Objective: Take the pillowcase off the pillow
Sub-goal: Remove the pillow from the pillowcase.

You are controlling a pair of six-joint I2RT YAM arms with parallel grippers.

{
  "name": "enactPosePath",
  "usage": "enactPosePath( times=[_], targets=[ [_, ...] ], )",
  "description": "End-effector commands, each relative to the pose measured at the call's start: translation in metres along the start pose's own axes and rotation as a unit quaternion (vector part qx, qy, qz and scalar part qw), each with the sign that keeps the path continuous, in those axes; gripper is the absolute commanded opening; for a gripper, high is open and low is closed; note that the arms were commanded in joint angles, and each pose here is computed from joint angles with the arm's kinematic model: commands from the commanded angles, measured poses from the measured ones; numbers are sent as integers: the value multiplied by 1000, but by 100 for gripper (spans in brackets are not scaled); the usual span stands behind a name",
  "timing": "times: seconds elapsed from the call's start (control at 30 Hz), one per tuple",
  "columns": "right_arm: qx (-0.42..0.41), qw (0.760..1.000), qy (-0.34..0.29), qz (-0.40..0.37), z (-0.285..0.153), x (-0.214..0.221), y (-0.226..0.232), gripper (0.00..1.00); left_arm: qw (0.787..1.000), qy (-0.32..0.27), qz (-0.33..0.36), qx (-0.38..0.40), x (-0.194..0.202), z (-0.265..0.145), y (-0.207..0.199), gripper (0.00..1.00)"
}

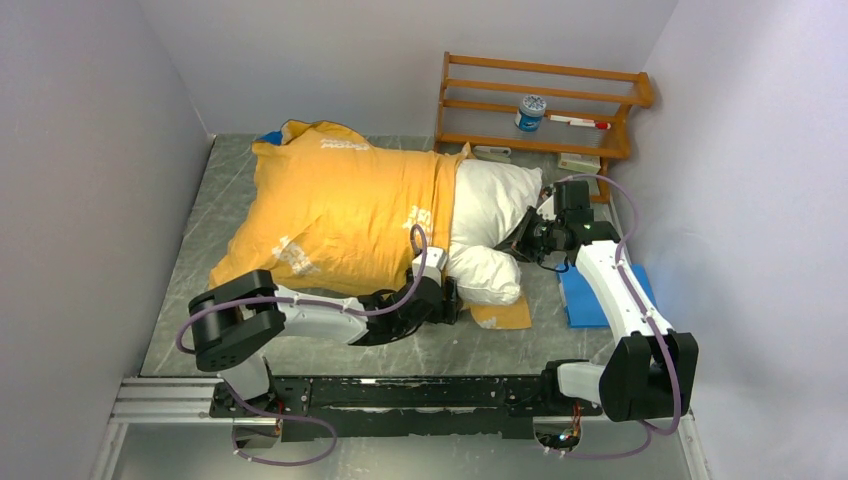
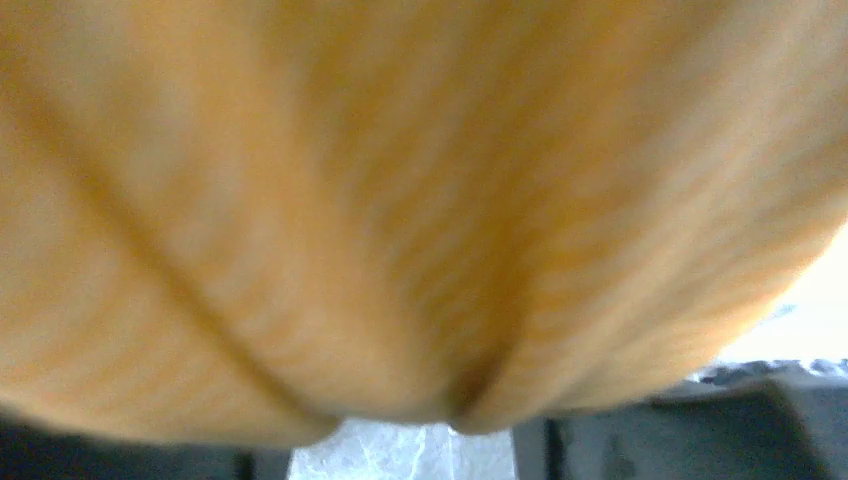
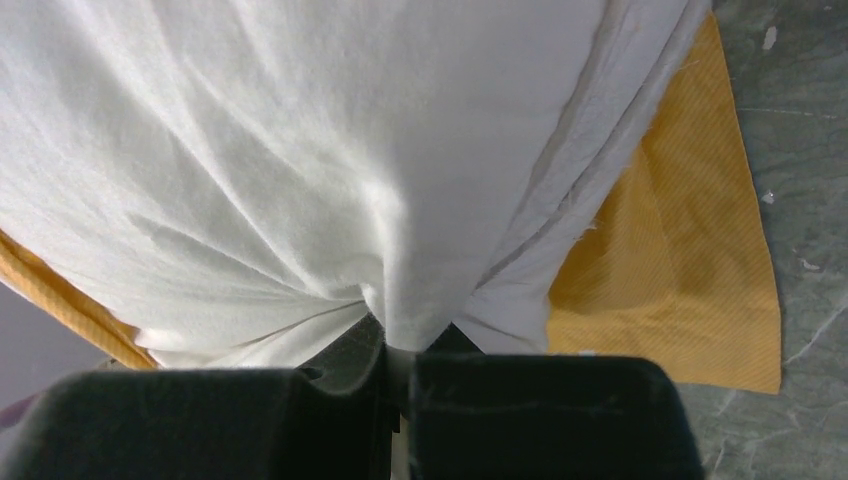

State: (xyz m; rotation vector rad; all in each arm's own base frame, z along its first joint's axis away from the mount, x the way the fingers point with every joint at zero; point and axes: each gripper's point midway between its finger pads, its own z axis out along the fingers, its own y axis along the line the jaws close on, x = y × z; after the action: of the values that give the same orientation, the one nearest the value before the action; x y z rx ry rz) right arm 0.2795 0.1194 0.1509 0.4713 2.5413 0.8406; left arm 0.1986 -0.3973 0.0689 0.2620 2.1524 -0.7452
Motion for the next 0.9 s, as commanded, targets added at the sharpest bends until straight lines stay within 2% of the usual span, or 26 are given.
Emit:
enactPosePath(
  times=[0.0,0.1,0.17,0.2,0.33,0.43,0.57,0.7,0.77,0.87],
  targets=[
    [-30,999,-7,-21,-2,-4,12,2,992,-119,-29,-42,-57,6,2,58],
    [-27,999,-6,-19,-1,-3,10,2,990,-133,-16,-52,-67,1,4,25],
    [-28,999,-3,-17,1,-2,9,2,990,-133,-3,-52,-70,-3,4,8],
    [-28,999,-2,-16,1,-1,8,2,990,-131,-2,-57,-71,-4,5,5],
    [-20,1000,-5,-18,2,-4,7,2,988,-122,22,-90,-67,-15,24,5],
    [3,999,-20,-27,-2,-14,3,2,981,-111,60,-149,-64,-28,52,5],
    [19,998,-48,-37,-15,-34,7,1,948,-92,125,-277,-55,-58,111,5],
    [5,998,-60,-36,-20,-42,15,0,922,-68,164,-343,-43,-87,150,5],
    [-1,998,-51,-30,-17,-38,14,0,924,-61,165,-340,-40,-93,154,5],
    [-26,999,-28,-23,-10,-25,16,2,941,-54,158,-295,-39,-91,142,5]
  ],
)
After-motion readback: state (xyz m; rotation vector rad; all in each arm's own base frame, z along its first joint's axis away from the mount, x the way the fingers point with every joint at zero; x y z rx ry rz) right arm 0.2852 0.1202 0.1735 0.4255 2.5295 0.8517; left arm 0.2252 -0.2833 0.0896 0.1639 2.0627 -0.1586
